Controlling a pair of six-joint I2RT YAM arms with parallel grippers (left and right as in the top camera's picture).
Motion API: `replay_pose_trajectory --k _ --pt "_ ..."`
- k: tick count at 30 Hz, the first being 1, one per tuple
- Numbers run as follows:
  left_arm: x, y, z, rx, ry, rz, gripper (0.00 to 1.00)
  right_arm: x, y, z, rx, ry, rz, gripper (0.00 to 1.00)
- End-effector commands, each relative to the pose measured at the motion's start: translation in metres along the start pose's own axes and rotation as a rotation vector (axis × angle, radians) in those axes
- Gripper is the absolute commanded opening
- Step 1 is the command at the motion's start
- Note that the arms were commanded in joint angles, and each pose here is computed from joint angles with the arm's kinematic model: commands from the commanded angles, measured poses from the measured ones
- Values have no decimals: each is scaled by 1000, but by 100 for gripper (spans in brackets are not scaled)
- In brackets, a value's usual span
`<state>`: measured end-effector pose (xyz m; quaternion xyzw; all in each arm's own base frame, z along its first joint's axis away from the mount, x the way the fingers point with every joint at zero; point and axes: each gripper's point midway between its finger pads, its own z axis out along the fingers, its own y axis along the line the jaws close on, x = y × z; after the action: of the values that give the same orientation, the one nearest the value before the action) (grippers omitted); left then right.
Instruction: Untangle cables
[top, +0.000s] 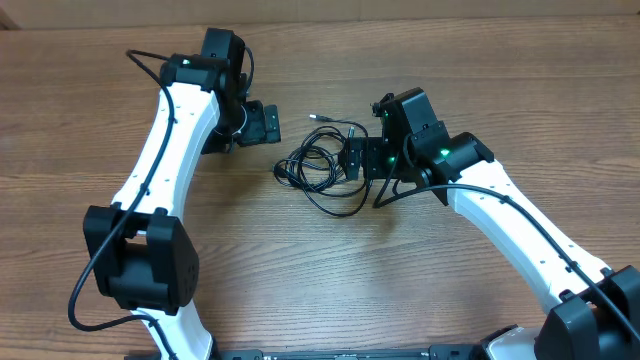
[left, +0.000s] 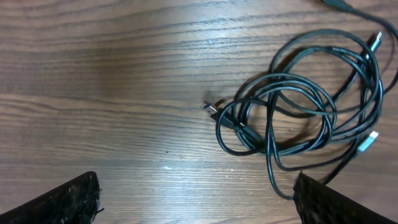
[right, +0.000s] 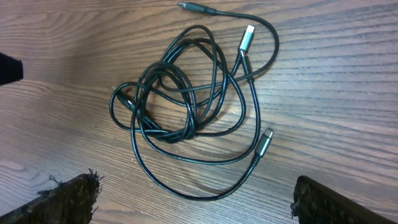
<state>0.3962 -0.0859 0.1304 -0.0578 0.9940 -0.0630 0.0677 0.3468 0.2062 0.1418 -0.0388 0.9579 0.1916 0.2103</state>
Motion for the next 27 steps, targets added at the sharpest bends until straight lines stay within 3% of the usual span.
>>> replay_pose_trajectory --k 1,12,16,27 --pt "3 -7 6 -25 3 105 100 -5 -7 -2 37 -27 51 100" --pt "-16 -18 5 5 -80 121 100 -2 -8 -2 43 -17 84 100" --pt "-10 -34 6 66 -63 213 99 -3 -19 -5 59 -14 156 100" --pt "-1 -54 43 -37 -23 319 100 -22 -46 -28 5 -50 286 100"
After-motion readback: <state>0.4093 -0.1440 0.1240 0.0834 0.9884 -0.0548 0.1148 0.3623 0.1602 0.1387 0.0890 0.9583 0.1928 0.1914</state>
